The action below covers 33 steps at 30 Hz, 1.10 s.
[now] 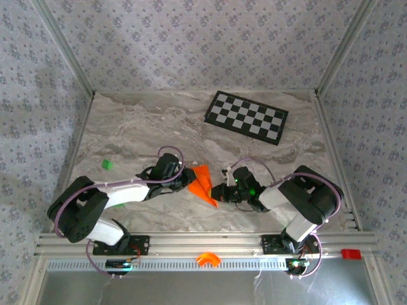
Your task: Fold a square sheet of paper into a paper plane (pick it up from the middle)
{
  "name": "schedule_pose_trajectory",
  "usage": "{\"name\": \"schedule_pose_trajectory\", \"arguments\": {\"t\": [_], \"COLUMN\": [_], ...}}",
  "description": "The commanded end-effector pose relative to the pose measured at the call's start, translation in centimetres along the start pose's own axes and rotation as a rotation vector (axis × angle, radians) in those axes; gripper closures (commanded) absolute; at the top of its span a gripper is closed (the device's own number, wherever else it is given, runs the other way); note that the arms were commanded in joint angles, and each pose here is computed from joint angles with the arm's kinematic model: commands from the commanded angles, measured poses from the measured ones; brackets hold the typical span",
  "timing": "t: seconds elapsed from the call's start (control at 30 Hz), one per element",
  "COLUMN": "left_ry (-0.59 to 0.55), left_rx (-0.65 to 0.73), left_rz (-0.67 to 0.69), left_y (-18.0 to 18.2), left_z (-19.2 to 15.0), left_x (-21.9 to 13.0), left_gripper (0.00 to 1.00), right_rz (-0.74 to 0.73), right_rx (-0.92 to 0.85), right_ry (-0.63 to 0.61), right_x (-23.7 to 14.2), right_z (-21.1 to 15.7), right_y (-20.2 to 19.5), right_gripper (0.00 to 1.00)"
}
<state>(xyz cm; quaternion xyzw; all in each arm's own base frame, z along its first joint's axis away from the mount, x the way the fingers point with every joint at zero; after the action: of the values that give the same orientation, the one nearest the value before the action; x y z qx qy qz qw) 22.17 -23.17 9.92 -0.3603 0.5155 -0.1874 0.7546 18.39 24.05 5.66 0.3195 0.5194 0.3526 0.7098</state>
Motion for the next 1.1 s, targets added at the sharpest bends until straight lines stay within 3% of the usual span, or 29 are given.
{"name": "schedule_pose_trajectory", "arguments": {"t": [0.0, 0.53, 1.07], "left_ry": [0.015, 0.066, 0.012], "left_rx": [0.006, -0.023, -0.045], "left_rz": [-0.002, 0.09, 0.147], "left_y": [0.2, 2.4, 3.8], "left_z": [-0.5, -1.8, -2.8], "left_x": [0.5, 2.1, 1.3], "left_gripper": [0.83, 0.89, 0.92], "right_rz": [-0.092, -0.09, -0.064], "right_rx": [0.062, 0.05, 0.024], "right_ry": [0.043, 0.029, 0.046], "right_x": [-0.2, -0.5, -0.1], "right_z": [-1.5, -1.3, -1.3], "right_y": [-2.4, -2.0, -1.3], "right_gripper": [1.0, 1.0, 1.0]}}
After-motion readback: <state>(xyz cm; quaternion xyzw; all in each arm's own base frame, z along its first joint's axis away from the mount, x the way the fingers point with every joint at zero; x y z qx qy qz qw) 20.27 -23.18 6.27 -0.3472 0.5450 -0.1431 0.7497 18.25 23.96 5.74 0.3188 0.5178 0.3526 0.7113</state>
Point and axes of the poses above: each hand's point on the last joint's axis, 136 mm out from that joint toward the fingers, its own x axis out along the fingers, its own y axis along the line the jaws close on, z = x × y, the point moved 6 cm from there along -x, back along the fingers, and after that the axes turned 4 degrees about x, right-handed, at the moved point
